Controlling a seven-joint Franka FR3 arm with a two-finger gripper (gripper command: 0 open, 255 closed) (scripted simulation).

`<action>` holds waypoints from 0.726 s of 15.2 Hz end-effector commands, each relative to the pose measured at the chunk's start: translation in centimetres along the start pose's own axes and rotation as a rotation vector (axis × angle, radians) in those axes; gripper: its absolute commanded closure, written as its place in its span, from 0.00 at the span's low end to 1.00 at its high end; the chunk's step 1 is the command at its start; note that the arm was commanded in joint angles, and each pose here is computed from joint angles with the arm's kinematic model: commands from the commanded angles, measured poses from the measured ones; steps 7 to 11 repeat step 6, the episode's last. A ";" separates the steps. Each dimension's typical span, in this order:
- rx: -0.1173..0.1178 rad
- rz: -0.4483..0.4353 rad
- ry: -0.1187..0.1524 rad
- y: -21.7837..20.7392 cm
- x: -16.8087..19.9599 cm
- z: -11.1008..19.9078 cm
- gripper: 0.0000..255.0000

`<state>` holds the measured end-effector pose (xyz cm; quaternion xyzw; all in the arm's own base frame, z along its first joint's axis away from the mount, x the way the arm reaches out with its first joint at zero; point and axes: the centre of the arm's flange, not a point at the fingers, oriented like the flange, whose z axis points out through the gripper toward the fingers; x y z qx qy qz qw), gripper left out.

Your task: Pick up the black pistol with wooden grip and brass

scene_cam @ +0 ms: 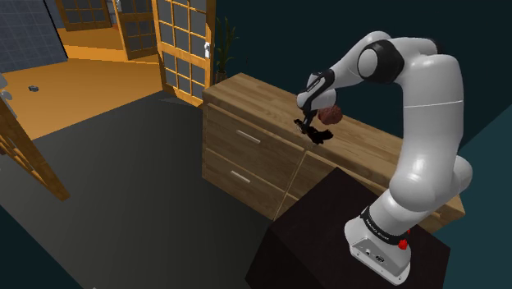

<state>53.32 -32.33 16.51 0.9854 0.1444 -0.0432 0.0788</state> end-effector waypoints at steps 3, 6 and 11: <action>0.000 0.000 0.000 0.5 -0.2 -2.1 1.00; 0.000 0.000 0.000 0.5 -0.2 -2.7 1.00; 0.000 0.000 0.000 0.5 -0.2 -2.7 1.00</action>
